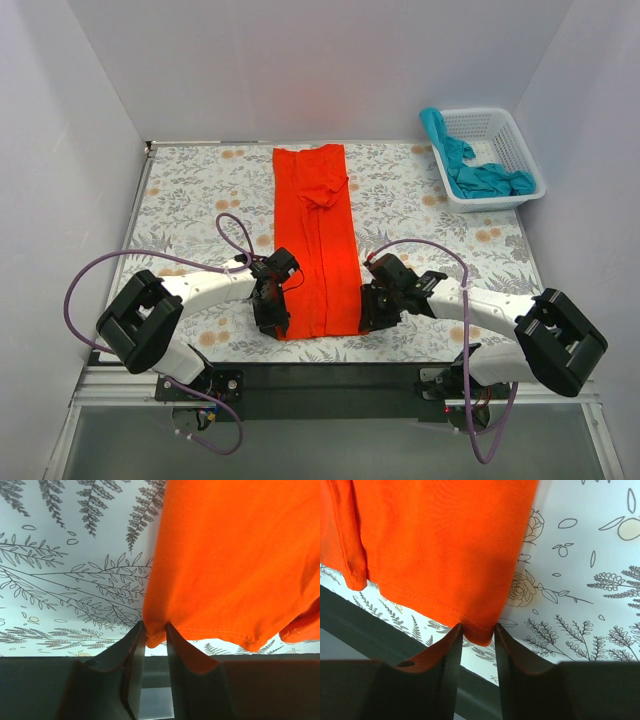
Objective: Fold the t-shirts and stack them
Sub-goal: Fold the tshirt
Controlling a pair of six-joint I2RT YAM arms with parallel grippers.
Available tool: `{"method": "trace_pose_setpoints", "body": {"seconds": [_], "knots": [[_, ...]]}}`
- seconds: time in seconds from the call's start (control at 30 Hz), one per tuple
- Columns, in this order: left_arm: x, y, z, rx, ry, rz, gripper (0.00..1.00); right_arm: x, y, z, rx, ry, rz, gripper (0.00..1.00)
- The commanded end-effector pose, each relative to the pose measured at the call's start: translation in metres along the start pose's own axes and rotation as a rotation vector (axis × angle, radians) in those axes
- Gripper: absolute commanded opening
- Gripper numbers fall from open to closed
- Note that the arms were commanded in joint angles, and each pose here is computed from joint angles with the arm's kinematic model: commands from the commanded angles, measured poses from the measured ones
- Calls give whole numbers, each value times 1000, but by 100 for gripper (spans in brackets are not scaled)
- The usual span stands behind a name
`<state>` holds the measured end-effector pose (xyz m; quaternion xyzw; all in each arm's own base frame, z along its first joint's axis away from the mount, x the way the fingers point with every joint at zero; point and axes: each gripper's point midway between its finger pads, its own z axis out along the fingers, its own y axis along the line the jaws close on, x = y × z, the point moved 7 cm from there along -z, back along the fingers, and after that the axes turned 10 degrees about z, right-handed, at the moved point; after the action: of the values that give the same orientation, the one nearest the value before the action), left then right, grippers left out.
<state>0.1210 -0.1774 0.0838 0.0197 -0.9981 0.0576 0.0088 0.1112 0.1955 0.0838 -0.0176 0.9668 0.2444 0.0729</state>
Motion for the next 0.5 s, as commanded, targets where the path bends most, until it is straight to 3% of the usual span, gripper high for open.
{"method": "trace_pose_setpoints", "body": {"seconds": [0.0,0.13,0.23,0.47], "knots": [[0,-5,1,14,2,11,21,10,-15,7,67,50,1,38],[-1,-5,0,18,0,16,8,12,-15,7,62,71,-6,27],[-1,-5,-4,18,-11,17,0,15,-18,5,74,85,-11,3],[15,-1,-22,64,29,34,0,23,-18,-13,73,133,-38,1]]}}
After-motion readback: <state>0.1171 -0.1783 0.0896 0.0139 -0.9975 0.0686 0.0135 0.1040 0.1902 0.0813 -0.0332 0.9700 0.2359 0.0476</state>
